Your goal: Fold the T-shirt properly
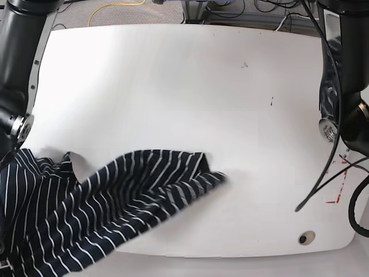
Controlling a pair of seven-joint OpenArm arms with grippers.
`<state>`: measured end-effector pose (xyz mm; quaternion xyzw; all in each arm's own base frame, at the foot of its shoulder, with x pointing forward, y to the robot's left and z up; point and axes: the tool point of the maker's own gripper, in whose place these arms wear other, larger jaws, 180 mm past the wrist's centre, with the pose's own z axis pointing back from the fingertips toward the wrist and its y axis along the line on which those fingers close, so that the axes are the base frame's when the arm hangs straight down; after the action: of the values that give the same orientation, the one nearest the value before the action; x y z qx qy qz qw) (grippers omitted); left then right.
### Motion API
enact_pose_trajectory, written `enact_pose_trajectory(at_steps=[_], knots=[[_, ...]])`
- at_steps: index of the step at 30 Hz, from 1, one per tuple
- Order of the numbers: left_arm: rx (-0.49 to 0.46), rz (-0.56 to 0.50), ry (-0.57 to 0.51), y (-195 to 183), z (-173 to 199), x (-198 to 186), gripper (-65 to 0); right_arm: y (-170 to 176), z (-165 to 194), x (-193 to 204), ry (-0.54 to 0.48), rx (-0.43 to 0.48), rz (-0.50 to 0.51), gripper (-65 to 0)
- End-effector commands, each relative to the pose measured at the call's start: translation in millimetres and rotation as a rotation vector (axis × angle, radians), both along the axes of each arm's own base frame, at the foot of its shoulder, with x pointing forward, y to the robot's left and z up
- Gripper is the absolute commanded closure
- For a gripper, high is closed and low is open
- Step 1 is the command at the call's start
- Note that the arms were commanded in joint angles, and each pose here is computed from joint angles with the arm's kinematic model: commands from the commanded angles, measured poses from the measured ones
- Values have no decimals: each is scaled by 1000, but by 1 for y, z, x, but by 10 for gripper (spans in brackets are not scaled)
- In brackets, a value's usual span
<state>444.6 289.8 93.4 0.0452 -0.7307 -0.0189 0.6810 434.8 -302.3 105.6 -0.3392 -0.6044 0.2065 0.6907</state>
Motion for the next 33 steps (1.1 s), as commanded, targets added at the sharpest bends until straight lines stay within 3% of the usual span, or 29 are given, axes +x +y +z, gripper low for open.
enact_pose_trajectory(at_steps=[1,8,19,27,33], knots=[[18,-15,-87,-5,22,-9,-10,11,8,-10,-61,-27,34,-17],[20,-14,-5,-6,-17,-2,-10,23,-23,-11,-12,-61,50,-17],[-14,20,68,10,-57,-5,-10,34,-35,-4,11,-41,81,-17],[-4,68,80,35,-64,-15,-10,97,-60,15,64,-60,222,-17],[17,119,92,57,-65,-25,-10,178,-29,11,-24,-123,383,-17]])
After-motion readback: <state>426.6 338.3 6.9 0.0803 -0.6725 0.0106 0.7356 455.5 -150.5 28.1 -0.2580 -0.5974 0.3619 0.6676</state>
